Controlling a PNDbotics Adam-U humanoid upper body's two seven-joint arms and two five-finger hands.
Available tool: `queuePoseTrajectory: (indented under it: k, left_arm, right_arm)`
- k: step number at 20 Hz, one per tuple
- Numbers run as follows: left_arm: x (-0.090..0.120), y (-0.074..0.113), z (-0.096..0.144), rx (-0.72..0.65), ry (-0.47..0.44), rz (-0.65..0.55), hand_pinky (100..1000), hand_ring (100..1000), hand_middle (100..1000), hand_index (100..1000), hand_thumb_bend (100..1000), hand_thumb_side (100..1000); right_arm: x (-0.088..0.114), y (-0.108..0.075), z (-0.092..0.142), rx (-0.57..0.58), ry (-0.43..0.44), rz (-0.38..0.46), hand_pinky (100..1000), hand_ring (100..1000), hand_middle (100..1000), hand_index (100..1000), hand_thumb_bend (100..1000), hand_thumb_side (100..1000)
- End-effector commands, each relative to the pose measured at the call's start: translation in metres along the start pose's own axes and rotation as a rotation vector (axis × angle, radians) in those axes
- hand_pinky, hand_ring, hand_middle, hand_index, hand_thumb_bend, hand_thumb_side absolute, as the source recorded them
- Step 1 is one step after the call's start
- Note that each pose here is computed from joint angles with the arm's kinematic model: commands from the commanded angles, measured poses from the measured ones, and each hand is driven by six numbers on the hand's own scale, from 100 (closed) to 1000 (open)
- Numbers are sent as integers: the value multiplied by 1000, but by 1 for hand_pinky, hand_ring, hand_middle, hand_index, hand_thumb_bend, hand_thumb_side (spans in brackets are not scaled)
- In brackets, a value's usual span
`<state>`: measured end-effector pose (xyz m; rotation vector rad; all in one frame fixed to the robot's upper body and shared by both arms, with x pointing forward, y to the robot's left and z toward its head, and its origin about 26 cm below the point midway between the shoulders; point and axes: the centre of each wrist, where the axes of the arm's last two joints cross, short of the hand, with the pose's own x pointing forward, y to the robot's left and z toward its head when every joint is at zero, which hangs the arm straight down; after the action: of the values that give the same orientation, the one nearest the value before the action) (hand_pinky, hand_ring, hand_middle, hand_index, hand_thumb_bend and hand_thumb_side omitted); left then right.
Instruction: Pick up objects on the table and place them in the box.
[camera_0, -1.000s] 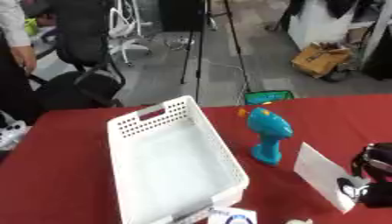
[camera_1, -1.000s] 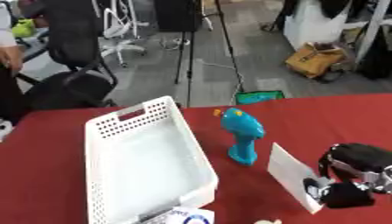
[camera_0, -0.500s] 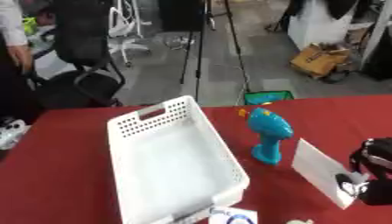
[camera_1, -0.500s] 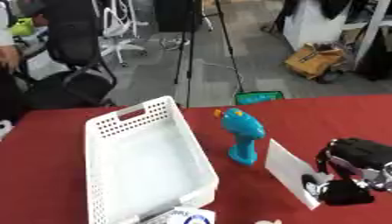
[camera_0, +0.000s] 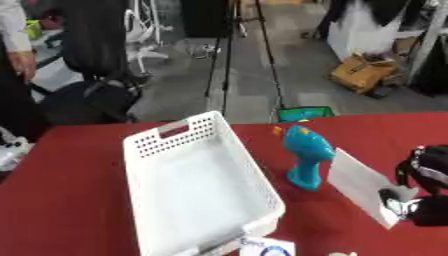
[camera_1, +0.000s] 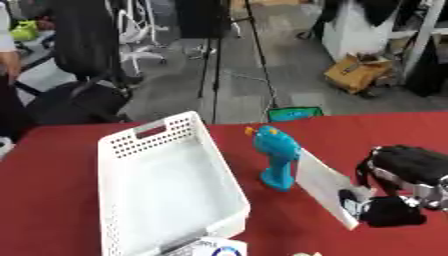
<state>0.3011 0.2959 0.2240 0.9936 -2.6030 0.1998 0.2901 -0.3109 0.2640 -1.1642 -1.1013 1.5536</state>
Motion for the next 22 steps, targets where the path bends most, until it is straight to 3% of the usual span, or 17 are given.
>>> queuePoseTrajectory:
  k: [1, 22]
  left_arm:
    - [3, 2, -10, -3, -43, -5, 662, 629, 622, 730, 100, 909]
    - [4, 1, -12, -15, -59, -4, 663, 629, 623, 730, 100, 908]
  right_arm:
    - [-4, -18, 8, -45, 15, 36, 868, 696, 257, 422, 100, 629]
    - [4, -54, 10, -143, -45, 42, 867, 693, 256, 423, 100, 626]
